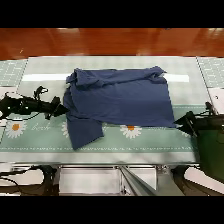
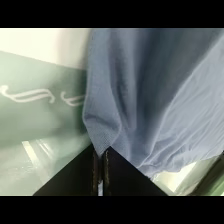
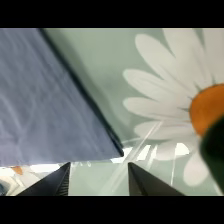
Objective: Fold the shirts.
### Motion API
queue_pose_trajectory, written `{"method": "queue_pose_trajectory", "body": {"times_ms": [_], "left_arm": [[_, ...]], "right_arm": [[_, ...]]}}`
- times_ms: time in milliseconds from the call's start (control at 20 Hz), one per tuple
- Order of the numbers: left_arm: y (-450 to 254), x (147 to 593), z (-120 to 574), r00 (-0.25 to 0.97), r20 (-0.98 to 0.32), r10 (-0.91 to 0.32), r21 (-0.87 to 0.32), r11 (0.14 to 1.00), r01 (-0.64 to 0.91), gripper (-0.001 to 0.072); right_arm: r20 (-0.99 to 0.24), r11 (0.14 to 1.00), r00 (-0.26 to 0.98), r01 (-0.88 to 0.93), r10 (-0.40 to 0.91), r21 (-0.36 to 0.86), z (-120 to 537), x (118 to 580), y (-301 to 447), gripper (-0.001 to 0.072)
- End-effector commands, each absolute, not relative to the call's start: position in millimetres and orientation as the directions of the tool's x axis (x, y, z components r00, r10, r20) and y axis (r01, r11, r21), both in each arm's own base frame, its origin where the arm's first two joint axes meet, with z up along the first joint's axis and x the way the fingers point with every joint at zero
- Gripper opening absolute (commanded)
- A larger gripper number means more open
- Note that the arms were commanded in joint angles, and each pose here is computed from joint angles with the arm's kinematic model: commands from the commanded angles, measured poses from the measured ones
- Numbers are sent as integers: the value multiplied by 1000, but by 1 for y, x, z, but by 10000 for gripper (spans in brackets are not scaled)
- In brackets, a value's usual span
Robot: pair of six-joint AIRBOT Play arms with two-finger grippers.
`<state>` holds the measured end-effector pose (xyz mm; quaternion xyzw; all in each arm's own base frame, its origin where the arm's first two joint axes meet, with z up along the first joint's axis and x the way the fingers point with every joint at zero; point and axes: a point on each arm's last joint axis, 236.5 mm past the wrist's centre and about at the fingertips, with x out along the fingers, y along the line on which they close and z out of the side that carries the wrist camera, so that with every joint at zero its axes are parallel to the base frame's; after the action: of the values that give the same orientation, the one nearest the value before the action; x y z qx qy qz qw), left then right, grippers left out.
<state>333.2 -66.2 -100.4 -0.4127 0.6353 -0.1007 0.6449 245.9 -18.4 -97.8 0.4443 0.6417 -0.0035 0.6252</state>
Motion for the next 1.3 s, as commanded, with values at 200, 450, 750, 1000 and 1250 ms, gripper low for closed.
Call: {"method": "queue_pose_trajectory", "body": {"times_ms": [200,450,750,1000,1250], "left_arm": [[-67,334,-99,173,-733,-658,-664,635,-396,27],[-67,336,-94,179,-730,-659,-668,636,-386,27],[-65,418,60,455,-584,-673,-781,618,-88,27],[-52,453,302,776,-288,-561,-584,745,321,27],[-49,383,476,907,-41,-418,-294,873,389,27]], "right_arm": [[-762,572,231,541,604,617,-116,298,17,409],[-745,656,226,361,628,662,-84,330,41,22],[-675,733,441,56,591,678,79,405,25,22],[-454,842,759,-224,467,491,303,430,15,22],[-205,897,888,-355,412,264,460,365,38,22]]}}
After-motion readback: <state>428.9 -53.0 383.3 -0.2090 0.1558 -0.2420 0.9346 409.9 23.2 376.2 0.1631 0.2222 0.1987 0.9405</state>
